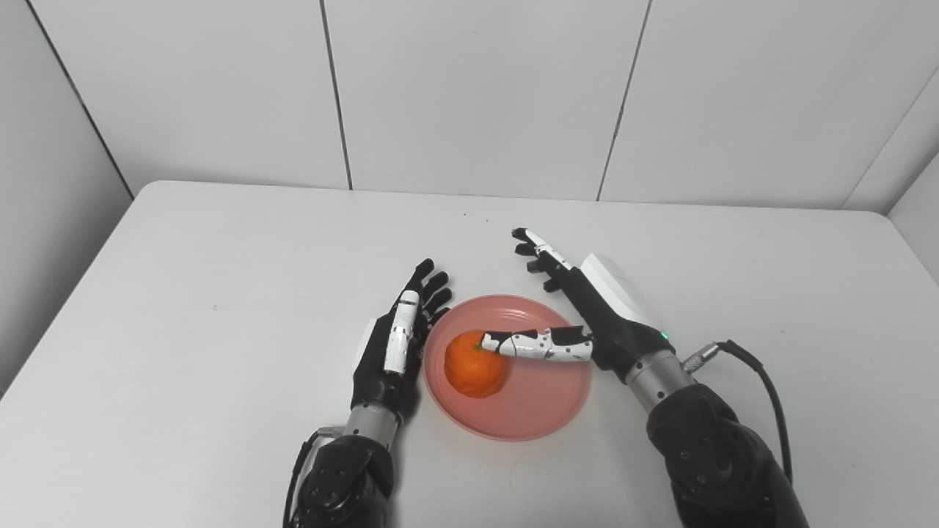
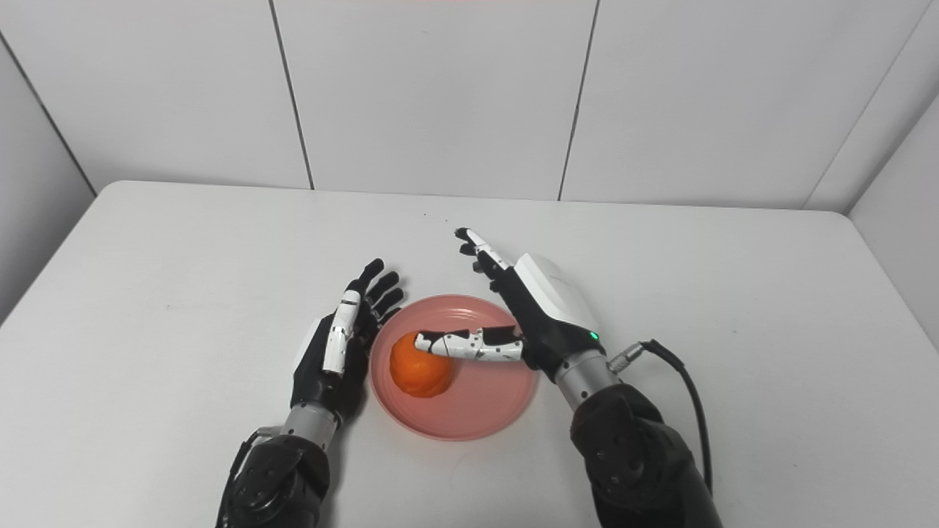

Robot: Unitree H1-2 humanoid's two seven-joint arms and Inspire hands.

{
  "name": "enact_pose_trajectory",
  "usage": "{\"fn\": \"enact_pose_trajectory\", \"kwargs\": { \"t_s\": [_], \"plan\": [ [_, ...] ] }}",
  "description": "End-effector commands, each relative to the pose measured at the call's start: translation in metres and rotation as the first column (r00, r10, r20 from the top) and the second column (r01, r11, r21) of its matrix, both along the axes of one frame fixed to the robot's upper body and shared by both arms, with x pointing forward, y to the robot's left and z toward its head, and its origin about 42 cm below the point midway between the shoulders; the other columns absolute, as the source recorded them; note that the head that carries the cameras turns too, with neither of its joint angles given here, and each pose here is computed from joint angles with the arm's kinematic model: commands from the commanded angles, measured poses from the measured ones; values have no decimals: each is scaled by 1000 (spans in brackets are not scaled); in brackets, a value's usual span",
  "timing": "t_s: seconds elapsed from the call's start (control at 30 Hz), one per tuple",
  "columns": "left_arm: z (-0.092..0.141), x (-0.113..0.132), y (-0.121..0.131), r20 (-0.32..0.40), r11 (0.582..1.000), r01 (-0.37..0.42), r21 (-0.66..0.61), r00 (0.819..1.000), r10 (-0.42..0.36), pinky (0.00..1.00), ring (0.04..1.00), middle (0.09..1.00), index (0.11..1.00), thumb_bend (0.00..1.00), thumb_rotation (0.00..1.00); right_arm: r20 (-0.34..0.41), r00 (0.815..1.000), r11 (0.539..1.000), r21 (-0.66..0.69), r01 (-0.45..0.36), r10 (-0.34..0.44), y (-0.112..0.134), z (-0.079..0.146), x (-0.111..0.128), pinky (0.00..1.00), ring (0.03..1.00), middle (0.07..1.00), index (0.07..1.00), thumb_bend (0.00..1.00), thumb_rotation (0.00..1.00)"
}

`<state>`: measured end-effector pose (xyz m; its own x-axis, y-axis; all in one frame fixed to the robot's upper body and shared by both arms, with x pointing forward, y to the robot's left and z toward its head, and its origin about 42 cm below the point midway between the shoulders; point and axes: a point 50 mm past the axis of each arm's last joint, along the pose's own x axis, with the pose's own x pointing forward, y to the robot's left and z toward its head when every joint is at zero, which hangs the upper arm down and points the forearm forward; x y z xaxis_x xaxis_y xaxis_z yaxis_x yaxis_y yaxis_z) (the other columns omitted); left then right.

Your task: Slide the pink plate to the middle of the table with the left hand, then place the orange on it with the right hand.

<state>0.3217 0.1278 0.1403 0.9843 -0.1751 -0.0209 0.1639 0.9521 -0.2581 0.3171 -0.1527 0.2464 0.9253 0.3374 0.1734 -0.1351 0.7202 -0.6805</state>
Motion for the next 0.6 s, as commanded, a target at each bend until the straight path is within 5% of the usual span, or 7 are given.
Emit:
{"fn": "enact_pose_trajectory", "kwargs": {
  "t_s": [0.0,0.2,0.33,0.57],
  "plan": [
    [-1,0,3,-12,1000,-1,-3,1000,1,908,919,924,911,386,1000,146,989,998,65,18,-27,-4,14,-4,799,875,912,939,989,738],
    [-2,0,8,-15,1000,0,17,1000,0,906,914,923,916,391,1000,202,965,979,154,137,-166,-26,8,-9,799,875,918,943,896,961],
    [-2,1,13,-16,1000,2,23,1000,-1,911,920,927,919,395,1000,139,958,950,229,214,-250,-40,-9,-14,811,883,923,941,852,999],
    [-2,1,21,11,999,21,34,1000,-22,914,920,931,930,396,1000,1,960,876,409,255,-280,-36,-36,-17,859,910,946,953,792,1000]
  ]
}}
